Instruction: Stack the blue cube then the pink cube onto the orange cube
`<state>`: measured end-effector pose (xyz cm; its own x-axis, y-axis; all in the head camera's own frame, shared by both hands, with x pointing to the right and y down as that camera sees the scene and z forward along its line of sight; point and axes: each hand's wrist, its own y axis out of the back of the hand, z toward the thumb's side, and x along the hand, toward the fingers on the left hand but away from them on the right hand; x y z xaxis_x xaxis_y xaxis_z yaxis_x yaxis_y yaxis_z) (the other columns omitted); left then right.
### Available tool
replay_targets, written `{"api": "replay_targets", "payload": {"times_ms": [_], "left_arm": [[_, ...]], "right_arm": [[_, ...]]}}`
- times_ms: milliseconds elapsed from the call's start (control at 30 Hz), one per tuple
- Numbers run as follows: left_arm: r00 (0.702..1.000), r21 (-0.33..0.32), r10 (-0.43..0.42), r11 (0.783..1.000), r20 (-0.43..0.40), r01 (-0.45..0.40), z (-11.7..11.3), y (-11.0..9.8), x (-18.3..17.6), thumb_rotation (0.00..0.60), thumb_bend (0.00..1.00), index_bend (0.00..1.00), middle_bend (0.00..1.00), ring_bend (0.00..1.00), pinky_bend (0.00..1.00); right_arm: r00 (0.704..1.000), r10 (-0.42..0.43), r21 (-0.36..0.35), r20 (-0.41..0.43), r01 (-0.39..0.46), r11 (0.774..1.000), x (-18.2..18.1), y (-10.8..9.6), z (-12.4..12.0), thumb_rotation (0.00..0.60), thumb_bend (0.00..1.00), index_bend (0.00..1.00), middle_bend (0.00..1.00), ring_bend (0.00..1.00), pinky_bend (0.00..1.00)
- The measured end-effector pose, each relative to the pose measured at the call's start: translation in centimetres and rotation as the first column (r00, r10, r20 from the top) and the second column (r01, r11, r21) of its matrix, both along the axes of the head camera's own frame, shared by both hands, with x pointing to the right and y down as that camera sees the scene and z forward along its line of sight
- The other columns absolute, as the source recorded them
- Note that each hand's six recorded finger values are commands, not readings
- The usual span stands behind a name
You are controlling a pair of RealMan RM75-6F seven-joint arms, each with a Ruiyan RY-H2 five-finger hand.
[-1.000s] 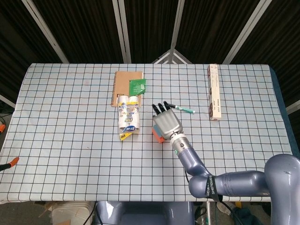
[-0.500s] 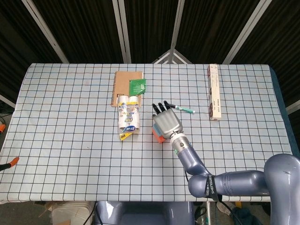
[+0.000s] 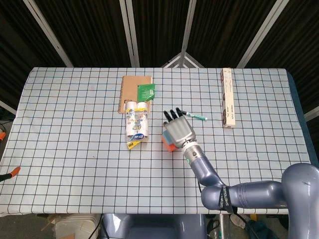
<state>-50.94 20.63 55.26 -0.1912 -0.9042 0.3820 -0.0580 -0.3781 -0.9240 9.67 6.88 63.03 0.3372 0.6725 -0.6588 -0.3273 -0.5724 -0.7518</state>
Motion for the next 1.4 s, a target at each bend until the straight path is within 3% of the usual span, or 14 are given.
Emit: {"api": "replay_targets", "payload": {"times_ms": [267,400,667,900,1133,1400], "left_arm": [[1.000,-0.002,0.000,1.000,0.002,0.000,0.0,0.0,0.0,0.600,0.12,0.07,0.00,0.00,0.00],[1.000,-0.003,0.006,1.000,0.004,-0.006,0.1,0.0,0.2,0.600,0.12,0.07,0.00,0.00,0.00],[1.000,-0.004,0.008,1.000,0.009,-0.008,0.1,0.1,0.2,0.600,0.12,0.07,0.00,0.00,0.00],[1.000,-0.009,0.012,1.000,0.008,-0.012,0.2,0.1,0.5,0.600,0.12,0.07,0.00,0.00,0.00],[1.000,-0.004,0.013,1.000,0.007,-0.013,0.0,0.3,0.6,0.600,0.12,0.07,0.00,0.00,0.00],[1.000,-0.011,0.013,1.000,0.010,-0.013,0.3,0.3,0.6,0.600,0.12,0.08,0.00,0.00,0.00]], "right_arm": [[1.000,-0.005,0.003,-0.010,0.005,1.000,0.5,0.0,-0.3,0.600,0.32,0.10,0.00,0.00,0.00],[1.000,0.001,0.003,-0.001,-0.001,1.000,0.8,0.0,-0.7,0.600,0.32,0.07,0.00,0.00,0.00],[1.000,0.013,0.003,-0.004,-0.013,1.000,2.9,0.5,-1.6,0.600,0.32,0.06,0.00,0.00,0.00],[0.998,0.056,0.020,-0.034,-0.055,0.998,8.3,1.2,-2.8,0.600,0.32,0.06,0.00,0.00,0.00],[0.997,0.067,0.043,-0.029,-0.066,0.997,12.8,2.8,-3.7,0.600,0.32,0.07,0.00,0.00,0.00],[1.000,0.014,0.061,0.006,-0.014,0.998,16.4,6.1,-4.4,0.600,0.32,0.14,0.00,0.00,0.00]]}}
